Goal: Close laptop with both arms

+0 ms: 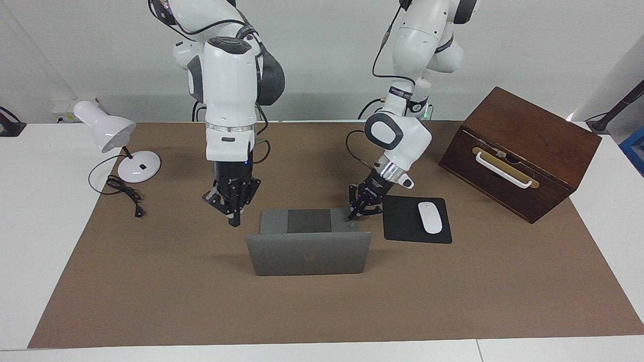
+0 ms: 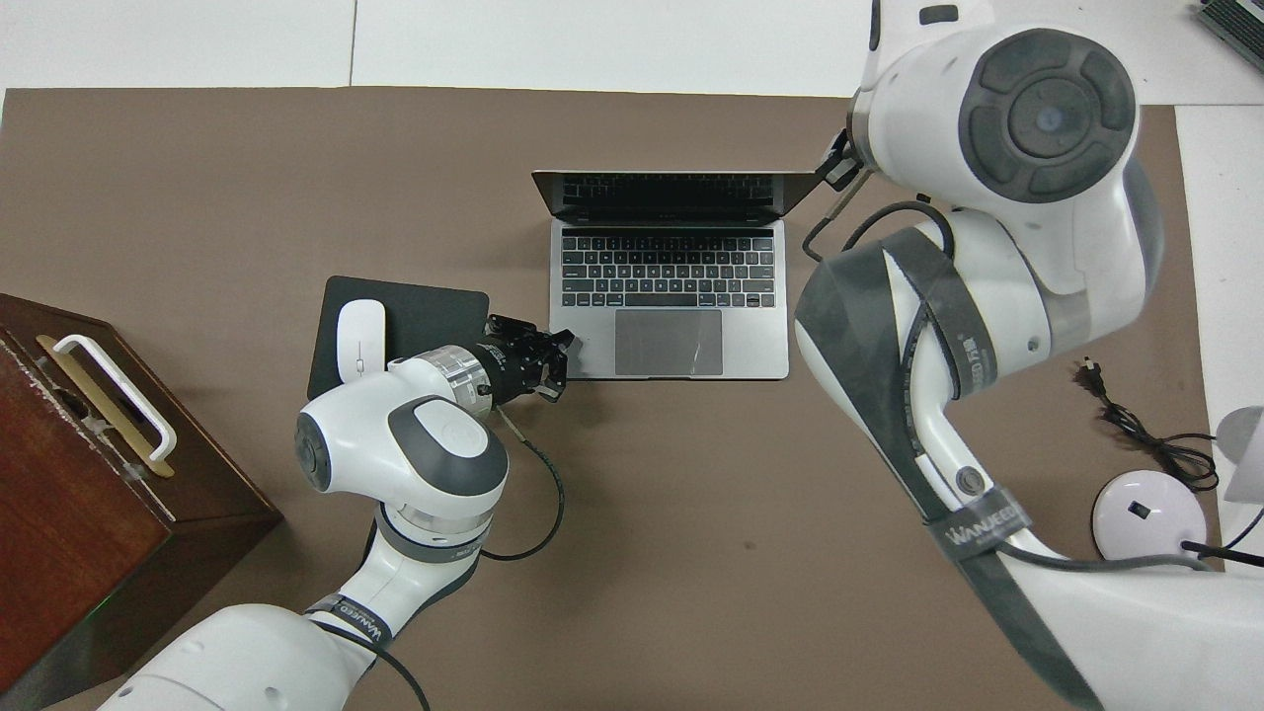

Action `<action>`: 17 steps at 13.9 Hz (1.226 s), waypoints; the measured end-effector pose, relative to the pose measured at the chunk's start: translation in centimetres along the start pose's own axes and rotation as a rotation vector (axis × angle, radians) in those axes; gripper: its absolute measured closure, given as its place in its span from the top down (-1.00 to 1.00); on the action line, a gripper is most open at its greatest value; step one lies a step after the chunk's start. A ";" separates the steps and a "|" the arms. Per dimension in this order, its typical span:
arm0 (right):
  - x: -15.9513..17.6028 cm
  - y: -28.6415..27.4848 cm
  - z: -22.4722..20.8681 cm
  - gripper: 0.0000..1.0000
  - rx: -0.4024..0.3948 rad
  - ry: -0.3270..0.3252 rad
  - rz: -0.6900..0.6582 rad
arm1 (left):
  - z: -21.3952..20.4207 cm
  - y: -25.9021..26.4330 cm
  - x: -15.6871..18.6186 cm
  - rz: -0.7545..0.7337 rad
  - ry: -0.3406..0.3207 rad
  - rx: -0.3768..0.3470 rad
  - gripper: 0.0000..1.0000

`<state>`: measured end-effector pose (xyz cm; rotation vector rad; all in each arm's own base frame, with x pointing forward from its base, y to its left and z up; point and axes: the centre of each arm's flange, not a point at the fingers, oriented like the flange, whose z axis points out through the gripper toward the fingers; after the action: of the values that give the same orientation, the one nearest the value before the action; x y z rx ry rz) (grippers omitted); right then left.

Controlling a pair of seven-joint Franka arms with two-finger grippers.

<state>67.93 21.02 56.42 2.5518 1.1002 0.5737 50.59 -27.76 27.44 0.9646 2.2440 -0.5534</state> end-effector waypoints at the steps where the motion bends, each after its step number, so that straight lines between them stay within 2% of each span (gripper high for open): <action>1: 0.6 0.1 0.3 -0.98 -0.003 0.006 0.030 | 0.1 -0.3 0.0 0.015 -0.001 0.004 -0.98; 3: 1.6 0.1 0.9 -0.98 -0.006 0.017 0.090 | 0.7 -1.3 0.5 0.059 -0.004 0.014 -0.98; 6: 3.1 -1.1 1.6 -0.98 0.007 0.034 0.250 | 1.0 -1.8 1.2 0.122 -0.022 0.010 -0.98; 12: 6.3 -3.0 2.7 -0.98 0.063 0.117 0.544 | 1.0 -2.0 1.6 0.133 -0.039 0.003 -0.98; 17: 7.2 -3.3 3.6 -0.98 0.130 0.192 0.668 | 1.0 -2.0 1.7 0.136 -0.046 0.000 -0.98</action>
<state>72.13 28.08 53.57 3.0158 0.3035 0.9401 48.51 -28.76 25.80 1.0839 2.1199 -0.5093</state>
